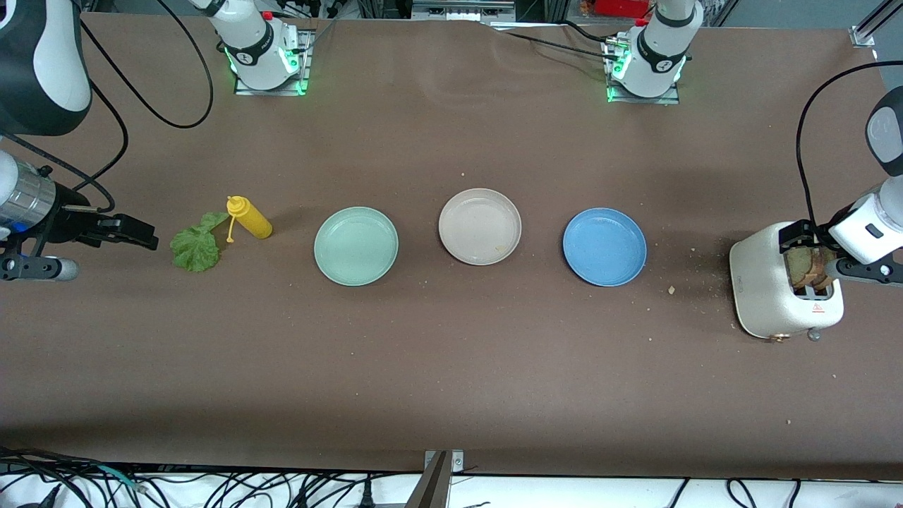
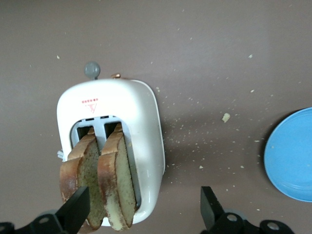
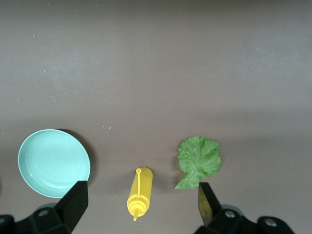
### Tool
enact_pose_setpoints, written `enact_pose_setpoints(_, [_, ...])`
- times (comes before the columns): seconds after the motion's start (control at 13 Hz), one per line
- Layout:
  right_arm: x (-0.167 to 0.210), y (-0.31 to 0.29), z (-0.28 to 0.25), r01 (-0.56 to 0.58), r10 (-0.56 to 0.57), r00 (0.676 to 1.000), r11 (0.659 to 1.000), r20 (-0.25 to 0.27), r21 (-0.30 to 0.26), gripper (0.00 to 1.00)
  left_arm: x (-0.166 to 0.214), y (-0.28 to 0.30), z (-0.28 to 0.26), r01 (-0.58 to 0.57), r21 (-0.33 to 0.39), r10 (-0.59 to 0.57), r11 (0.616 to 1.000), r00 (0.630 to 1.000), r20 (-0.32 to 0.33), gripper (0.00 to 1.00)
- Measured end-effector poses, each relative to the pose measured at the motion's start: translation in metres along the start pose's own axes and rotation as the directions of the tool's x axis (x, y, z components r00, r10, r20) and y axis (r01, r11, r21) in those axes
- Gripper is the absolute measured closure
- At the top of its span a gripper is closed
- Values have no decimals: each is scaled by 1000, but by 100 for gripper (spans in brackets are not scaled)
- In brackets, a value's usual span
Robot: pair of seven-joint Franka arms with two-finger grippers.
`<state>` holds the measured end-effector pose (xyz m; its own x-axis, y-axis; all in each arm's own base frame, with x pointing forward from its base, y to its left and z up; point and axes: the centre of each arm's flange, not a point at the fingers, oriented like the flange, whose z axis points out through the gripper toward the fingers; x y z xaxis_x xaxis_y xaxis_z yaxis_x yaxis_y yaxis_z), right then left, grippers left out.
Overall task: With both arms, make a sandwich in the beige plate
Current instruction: 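Grasp the toast slice with the left gripper and lift it out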
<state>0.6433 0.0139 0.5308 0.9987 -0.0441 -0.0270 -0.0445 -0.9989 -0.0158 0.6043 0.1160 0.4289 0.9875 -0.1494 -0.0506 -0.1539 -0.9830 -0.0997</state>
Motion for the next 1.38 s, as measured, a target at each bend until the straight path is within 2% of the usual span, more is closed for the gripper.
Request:
enact_pose_setpoints(0.54, [0,0,0,1,-1,1000,1000,0,0,0,-20,-23,44,40,-4,-40,999,999,-18,8])
enact_pose_setpoints(0.62, [0,0,0,1,-1,1000,1000,0,0,0,-22,-25,48,44,-7,-44,999,999,-11,15])
enact_pose_setpoints(0.77, [0,-1,0,2,-2,1000,1000,0,0,0,-25,-25,55,47,-11,-47,999,999,2,43])
enact_pose_setpoints(1.08, [0,-3,0,5,-5,1000,1000,0,0,0,-26,-30,54,66,-11,-66,998,998,1,86])
enact_pose_setpoints(1.38, [0,-4,0,7,-7,1000,1000,0,1,0,-25,-38,31,74,-11,-74,997,997,21,90])
